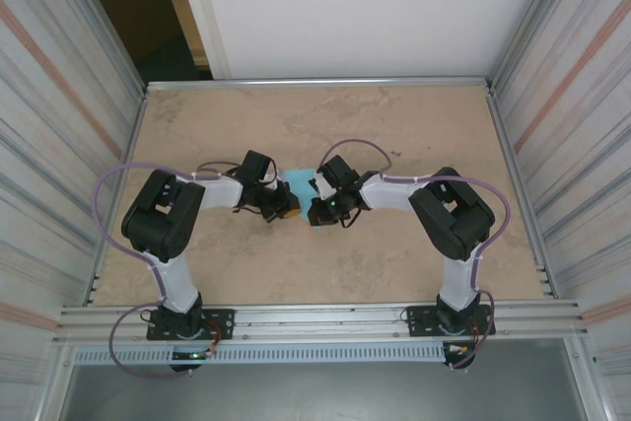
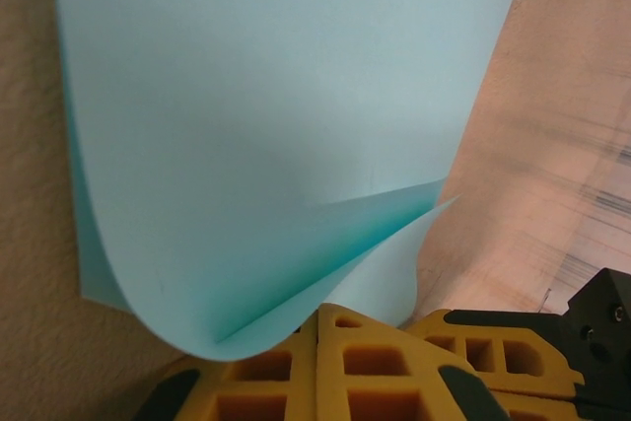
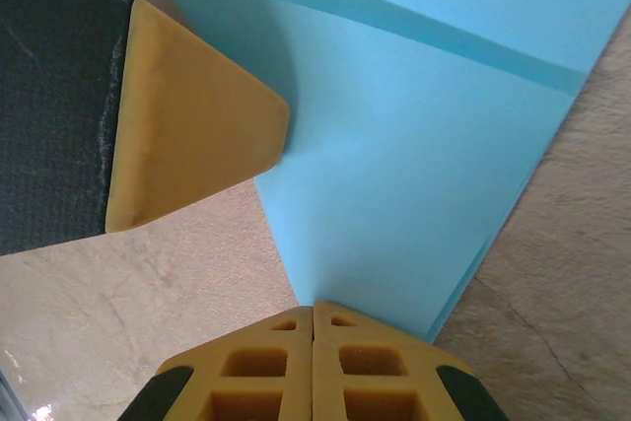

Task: Fold a paper plane with a square sheet of paper (pick it up from the middle)

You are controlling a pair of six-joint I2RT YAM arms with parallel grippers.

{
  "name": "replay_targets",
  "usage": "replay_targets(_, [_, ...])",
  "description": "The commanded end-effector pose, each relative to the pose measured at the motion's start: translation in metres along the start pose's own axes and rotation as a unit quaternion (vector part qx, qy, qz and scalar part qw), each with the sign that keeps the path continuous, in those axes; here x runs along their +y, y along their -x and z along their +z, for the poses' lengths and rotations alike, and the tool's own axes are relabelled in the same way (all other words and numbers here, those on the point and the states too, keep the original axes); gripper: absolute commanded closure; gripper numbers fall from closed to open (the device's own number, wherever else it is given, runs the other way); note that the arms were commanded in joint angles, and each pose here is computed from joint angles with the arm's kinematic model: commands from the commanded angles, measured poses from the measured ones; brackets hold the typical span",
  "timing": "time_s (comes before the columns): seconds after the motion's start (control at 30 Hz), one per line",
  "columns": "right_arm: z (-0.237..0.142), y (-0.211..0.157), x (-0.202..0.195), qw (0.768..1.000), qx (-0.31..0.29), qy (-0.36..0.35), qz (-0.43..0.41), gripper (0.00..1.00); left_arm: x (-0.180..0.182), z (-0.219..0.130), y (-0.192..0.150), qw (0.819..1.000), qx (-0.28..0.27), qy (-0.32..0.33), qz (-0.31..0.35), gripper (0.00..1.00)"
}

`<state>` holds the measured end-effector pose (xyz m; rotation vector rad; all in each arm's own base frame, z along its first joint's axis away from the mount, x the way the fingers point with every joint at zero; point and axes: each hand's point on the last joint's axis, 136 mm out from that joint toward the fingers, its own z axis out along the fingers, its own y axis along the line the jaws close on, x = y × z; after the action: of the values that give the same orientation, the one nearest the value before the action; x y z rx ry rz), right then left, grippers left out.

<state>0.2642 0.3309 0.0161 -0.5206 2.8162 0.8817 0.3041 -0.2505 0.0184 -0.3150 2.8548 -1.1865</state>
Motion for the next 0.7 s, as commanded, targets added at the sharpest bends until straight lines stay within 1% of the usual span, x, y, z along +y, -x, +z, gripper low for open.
replay_targets(0.0, [0.013,-0.022,-0.03,0.997,0.04,-0.061,0.024,0.95,-0.008,-0.011,0.008,0.999,-0.028,0.001,0.044,0.9])
replay_targets(0.07, [0.013,-0.024,-0.032,0.997,0.042,-0.064,0.029,0.95,-0.023,-0.017,0.007,0.997,-0.036,-0.014,0.071,0.89])
replay_targets(0.13, [0.014,-0.025,-0.033,0.996,0.043,-0.065,0.034,0.95,-0.026,-0.016,0.002,0.996,-0.035,-0.018,0.08,0.89])
replay_targets(0.33, [0.015,-0.027,-0.034,0.996,0.046,-0.061,0.044,0.95,-0.022,-0.001,-0.009,0.996,-0.014,-0.031,0.077,0.9])
replay_targets(0.5, [0.016,-0.029,-0.034,0.996,0.049,-0.059,0.047,0.94,-0.018,0.011,-0.017,0.996,0.009,-0.015,0.091,0.91])
replay_targets(0.67, [0.017,-0.031,-0.036,0.995,0.053,-0.06,0.055,0.94,-0.006,0.014,-0.011,0.995,0.007,0.002,0.097,0.91])
